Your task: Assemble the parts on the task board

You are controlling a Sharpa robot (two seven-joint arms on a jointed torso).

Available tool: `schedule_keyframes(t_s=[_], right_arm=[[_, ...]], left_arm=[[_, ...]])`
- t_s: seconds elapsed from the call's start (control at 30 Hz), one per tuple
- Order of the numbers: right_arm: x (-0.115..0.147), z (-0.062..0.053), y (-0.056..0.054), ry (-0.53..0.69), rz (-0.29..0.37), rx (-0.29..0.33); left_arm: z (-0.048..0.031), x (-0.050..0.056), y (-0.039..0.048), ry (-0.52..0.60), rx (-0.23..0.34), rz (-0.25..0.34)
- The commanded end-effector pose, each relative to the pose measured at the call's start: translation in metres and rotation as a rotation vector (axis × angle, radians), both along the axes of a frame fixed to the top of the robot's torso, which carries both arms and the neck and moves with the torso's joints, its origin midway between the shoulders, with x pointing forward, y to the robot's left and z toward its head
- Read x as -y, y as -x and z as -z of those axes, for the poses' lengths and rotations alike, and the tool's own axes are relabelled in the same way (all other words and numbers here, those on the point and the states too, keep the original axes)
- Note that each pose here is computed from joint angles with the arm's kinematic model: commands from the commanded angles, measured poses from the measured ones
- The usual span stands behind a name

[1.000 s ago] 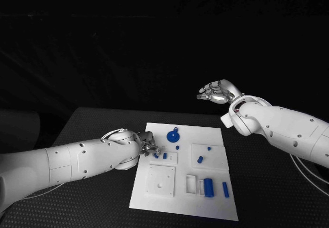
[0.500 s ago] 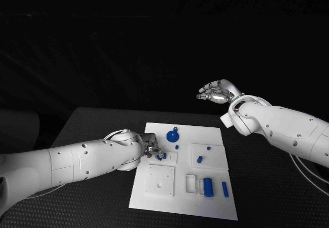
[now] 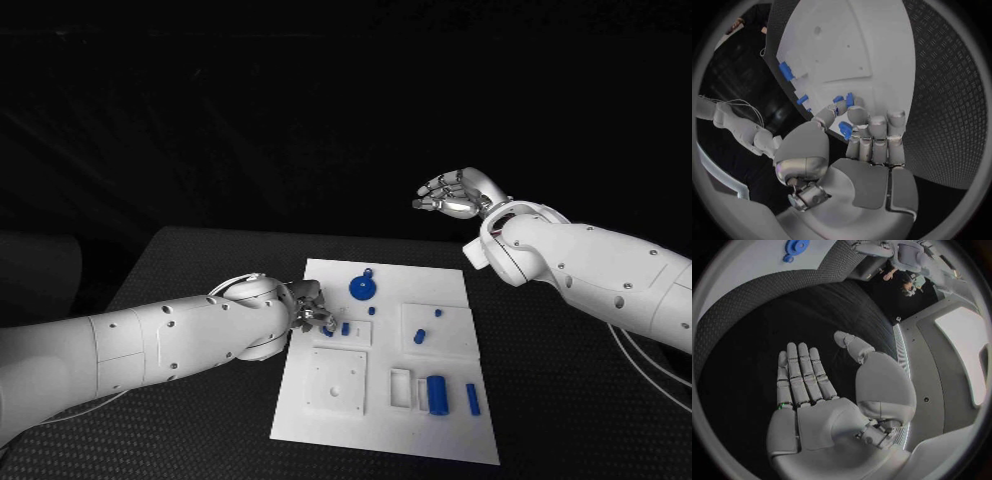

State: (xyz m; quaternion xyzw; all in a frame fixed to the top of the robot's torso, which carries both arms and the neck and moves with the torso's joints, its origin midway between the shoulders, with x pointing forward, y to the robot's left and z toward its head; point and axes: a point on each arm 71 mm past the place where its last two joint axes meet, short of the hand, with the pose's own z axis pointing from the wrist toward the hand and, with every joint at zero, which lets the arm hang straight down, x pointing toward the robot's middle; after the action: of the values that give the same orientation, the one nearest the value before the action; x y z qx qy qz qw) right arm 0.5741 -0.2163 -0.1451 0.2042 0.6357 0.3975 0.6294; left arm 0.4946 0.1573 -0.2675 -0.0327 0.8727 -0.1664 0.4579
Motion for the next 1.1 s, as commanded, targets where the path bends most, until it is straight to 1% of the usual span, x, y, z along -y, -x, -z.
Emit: schedule_keyframes(t_s=[0.03,0.13,0.23,0.4,0.9,1.1], right_arm=[[-0.0005,0.0001,0.0004,0.002,-0.012,0.001],[-0.0001,0.0002,0.0004,0.002,-0.011,0.001],[-0.0005,0.0002,0.0004,0.002,-0.012,0.0],[-0.0008,0.0003,0.0004,0.002,-0.012,0.0],[-0.0015,0.001,0.0004,0.001,-0.013,-0.001],[-0.0015,0.0016,0.0004,0.001,-0.013,-0.002]], left_arm=[[0.0063,-0.0092,0.0017,-0.045,-0.001,-0.016],[0.006,-0.013,0.0011,-0.049,0.006,-0.024],[0.006,-0.0139,0.0006,-0.05,0.008,-0.026],[0.0057,-0.0126,0.0005,-0.047,0.013,-0.026],[0.0021,-0.0088,-0.0004,-0.009,0.06,-0.032],[0.0022,-0.0092,-0.0006,-0.01,0.06,-0.033]])
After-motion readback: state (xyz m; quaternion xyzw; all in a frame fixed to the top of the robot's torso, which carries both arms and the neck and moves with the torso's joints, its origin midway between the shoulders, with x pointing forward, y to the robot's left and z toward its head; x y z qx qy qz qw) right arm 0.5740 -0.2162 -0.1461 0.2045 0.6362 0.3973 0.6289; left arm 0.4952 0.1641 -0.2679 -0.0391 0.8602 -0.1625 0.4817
